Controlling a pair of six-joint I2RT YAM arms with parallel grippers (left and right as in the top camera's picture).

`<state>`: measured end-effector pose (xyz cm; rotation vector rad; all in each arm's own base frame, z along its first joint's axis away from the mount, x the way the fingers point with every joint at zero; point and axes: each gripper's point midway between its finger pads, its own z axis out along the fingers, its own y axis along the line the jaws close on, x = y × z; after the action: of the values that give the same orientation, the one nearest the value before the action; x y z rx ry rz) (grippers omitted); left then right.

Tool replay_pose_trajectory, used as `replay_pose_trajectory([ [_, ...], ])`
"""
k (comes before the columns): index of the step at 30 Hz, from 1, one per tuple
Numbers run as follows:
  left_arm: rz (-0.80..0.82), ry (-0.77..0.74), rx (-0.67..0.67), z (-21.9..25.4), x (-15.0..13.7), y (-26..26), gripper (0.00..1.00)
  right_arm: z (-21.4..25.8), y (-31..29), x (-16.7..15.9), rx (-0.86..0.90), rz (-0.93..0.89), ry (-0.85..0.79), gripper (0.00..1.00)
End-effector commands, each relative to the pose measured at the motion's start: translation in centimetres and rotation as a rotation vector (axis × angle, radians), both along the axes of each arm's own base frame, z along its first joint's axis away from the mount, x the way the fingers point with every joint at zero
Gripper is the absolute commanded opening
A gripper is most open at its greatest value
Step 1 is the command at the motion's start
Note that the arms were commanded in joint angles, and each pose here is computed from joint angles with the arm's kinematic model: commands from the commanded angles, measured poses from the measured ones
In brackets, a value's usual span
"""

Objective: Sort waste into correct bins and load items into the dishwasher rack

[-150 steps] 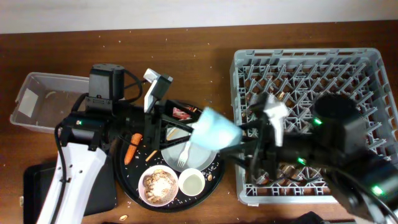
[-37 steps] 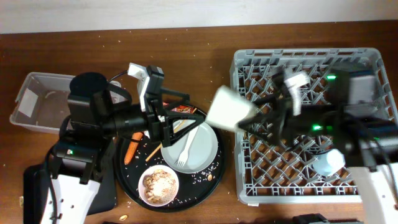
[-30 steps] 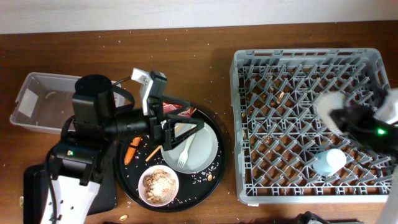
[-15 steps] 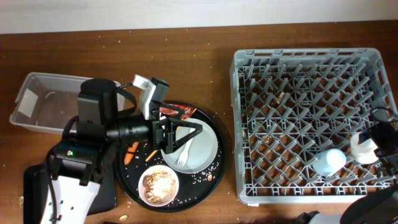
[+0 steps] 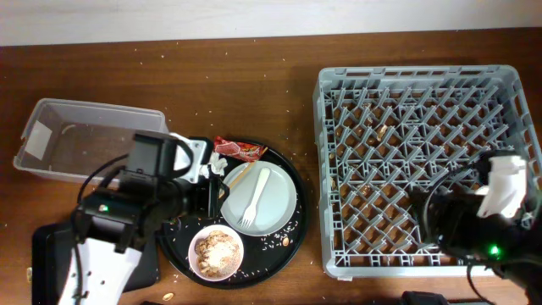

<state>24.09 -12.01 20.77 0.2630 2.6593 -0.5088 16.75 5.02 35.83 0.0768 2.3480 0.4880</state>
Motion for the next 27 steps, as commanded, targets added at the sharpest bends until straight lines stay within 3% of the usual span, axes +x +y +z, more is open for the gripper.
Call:
replay_pose_trajectory([
  [1,0.021,0.032,0.245,-5.6,1.6,0.7,0.50,-0.4,2.4,-0.5,0.004,0.149,0.015,0.70],
  [5,-0.025,0.108,0.341,-9.9,2.9,-0.6,0.42,-5.4,4.8,0.2,0.044,0.227,0.188,0.65],
  [8,0.046,0.062,0.344,-3.6,3.0,1.6,0.43,-11.8,11.2,3.4,0.109,0.335,0.280,0.61],
  [10,0.122,0.015,0.343,0.5,2.8,4.0,0.55,-14.6,15.7,5.3,0.057,0.384,0.303,0.61],
  [14,0.281,-0.019,0.320,4.6,0.3,8.8,0.94,-24.7,21.6,11.8,-0.075,0.144,0.406,0.62],
  [17,0.284,0.012,0.331,4.4,-1.0,9.2,0.99,-30.2,23.9,14.8,-0.038,0.100,0.449,0.59],
  [21,0.283,0.019,0.333,4.4,-1.1,9.3,0.99,-33.9,25.4,14.7,-0.020,0.084,0.505,0.55],
  [27,0.283,0.019,0.333,4.4,-1.1,9.3,0.99,-35.2,25.2,10.8,-0.129,0.088,0.587,0.45],
])
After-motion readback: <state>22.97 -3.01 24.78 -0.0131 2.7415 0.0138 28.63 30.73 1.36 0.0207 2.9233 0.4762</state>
